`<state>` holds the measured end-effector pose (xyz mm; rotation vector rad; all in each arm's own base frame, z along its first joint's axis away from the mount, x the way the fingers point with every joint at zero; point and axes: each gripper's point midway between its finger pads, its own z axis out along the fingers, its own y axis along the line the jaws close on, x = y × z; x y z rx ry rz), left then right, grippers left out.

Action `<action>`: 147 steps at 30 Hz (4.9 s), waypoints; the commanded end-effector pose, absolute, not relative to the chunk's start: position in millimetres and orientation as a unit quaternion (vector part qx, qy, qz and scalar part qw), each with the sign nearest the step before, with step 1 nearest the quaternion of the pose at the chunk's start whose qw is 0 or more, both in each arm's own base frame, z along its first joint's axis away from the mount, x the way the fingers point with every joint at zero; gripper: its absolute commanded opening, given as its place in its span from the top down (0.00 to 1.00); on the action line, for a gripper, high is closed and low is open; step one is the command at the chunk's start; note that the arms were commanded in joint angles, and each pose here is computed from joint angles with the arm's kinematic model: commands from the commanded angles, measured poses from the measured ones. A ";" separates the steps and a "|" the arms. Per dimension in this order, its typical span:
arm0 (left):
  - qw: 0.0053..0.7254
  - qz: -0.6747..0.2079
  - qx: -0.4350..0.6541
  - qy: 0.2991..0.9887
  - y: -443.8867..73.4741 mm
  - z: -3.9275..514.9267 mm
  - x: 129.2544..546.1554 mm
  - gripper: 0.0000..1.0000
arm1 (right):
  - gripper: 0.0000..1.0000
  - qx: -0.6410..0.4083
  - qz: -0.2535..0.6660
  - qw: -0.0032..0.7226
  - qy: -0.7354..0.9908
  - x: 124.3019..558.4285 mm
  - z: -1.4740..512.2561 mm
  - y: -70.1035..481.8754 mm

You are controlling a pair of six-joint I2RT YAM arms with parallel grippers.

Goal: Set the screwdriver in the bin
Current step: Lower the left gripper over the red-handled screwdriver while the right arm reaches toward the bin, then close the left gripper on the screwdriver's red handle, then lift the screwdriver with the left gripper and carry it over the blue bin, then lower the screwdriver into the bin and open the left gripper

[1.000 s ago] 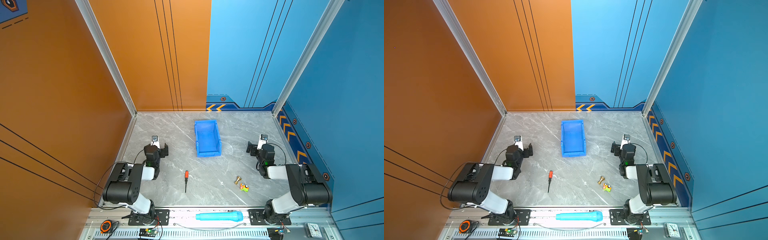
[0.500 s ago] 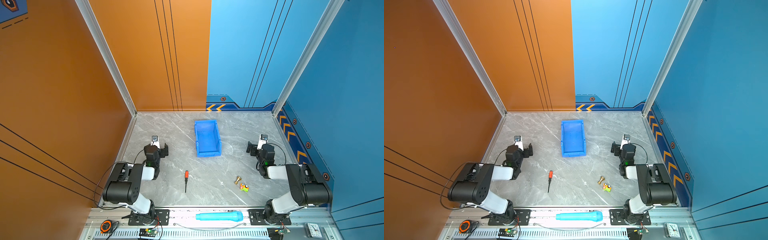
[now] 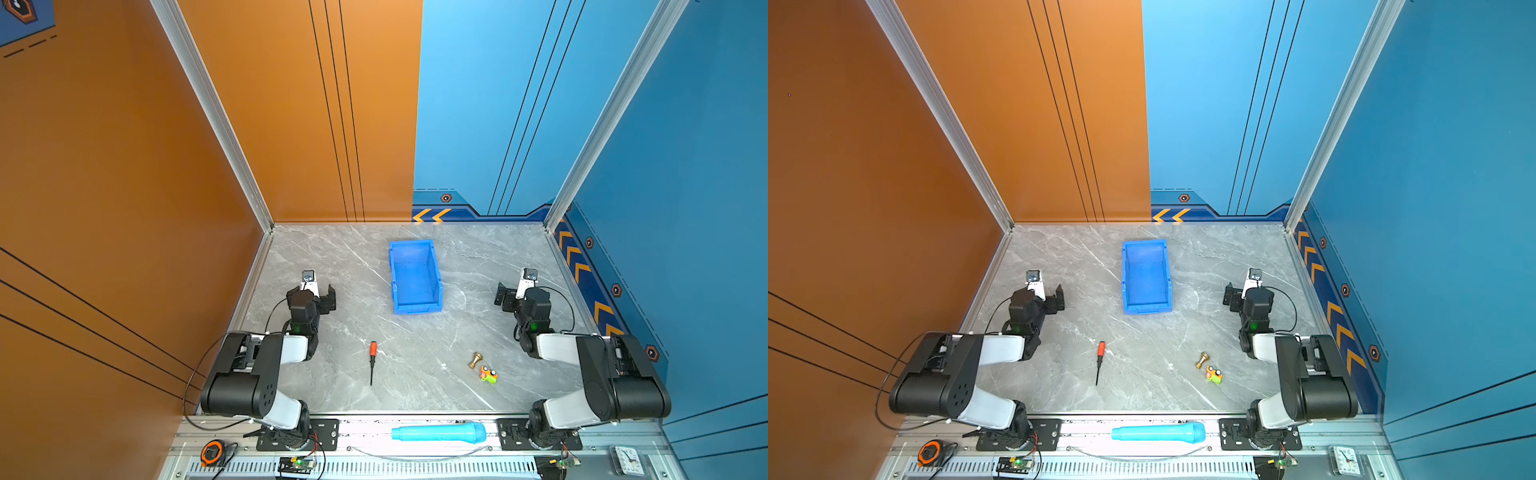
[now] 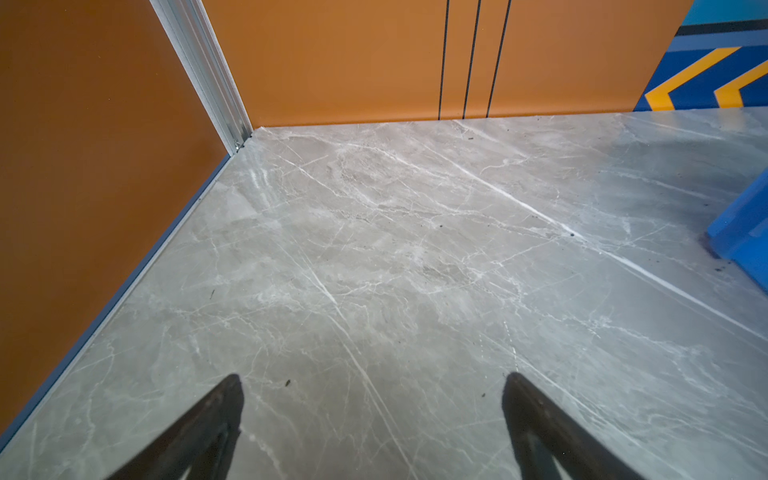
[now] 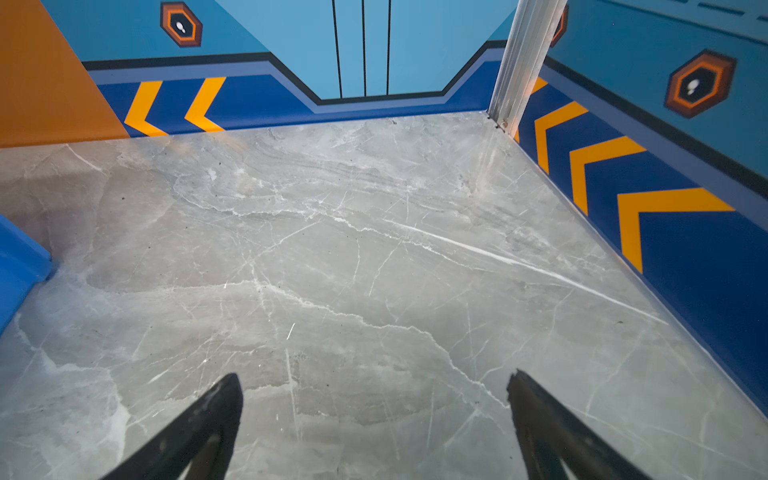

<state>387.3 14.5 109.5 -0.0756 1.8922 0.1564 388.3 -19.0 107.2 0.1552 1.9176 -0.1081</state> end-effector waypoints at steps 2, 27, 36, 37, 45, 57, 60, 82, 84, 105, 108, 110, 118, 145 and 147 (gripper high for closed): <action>0.558 0.063 -0.029 0.827 10.4 121.3 378.3 0.02 | 0.00 0.072 -0.056 0.566 0.819 385.4 125.4 -18.2; 0.327 -0.039 -0.093 0.940 -75.6 155.6 293.8 0.02 | 0.00 -0.046 0.026 0.421 0.906 290.7 178.1 101.6; 0.238 -0.062 -0.057 0.968 -136.5 141.9 258.2 0.02 | 0.00 -0.155 0.117 0.394 0.898 263.5 185.7 157.7; 0.236 -0.058 -0.051 0.969 -141.4 141.3 255.6 0.02 | 0.00 -0.167 0.124 0.392 0.896 259.6 183.9 162.6; 0.178 -0.038 -0.033 0.983 -166.5 116.0 239.6 0.01 | 0.00 -0.278 0.176 0.396 0.857 225.4 188.7 202.3; 0.120 -0.012 -0.034 0.992 -175.4 73.7 240.2 0.07 | 0.00 -0.362 0.294 0.420 0.779 180.0 196.7 247.1; 0.113 -0.007 -0.031 0.993 -177.4 65.0 240.5 0.10 | 0.00 -0.378 0.301 0.404 0.777 173.2 193.4 257.2; 0.067 0.034 -0.021 0.997 -184.8 17.8 227.8 0.56 | 0.00 -0.358 0.268 0.413 0.793 187.4 180.9 258.2; 0.067 0.036 -0.022 0.997 -184.3 16.8 227.5 0.59 | 0.00 -0.357 0.265 0.418 0.793 189.7 183.7 258.0; 0.096 0.004 -0.021 0.995 -196.9 38.1 236.8 0.90 | 0.00 -0.313 0.254 0.452 0.796 218.7 212.1 249.0; 0.121 -0.018 -0.013 0.992 -211.4 62.5 251.8 0.92 | 0.00 -0.288 0.256 0.460 0.800 228.7 219.4 240.4; 0.135 -0.027 -0.007 0.990 -219.5 77.3 261.5 0.92 | 0.00 -0.271 0.256 0.467 0.802 236.1 225.3 233.7; 0.192 -0.069 0.008 0.979 -260.5 131.5 315.0 0.92 | 0.00 -0.231 0.241 0.485 0.808 268.4 239.7 209.2; 0.242 -0.098 -0.022 0.965 -318.7 104.1 489.0 0.92 | 0.00 -0.222 0.198 0.473 0.829 319.2 234.3 204.2; 0.242 -0.094 -0.021 0.966 -320.3 99.3 490.2 0.91 | 0.00 -0.223 0.199 0.472 0.830 320.9 232.9 205.6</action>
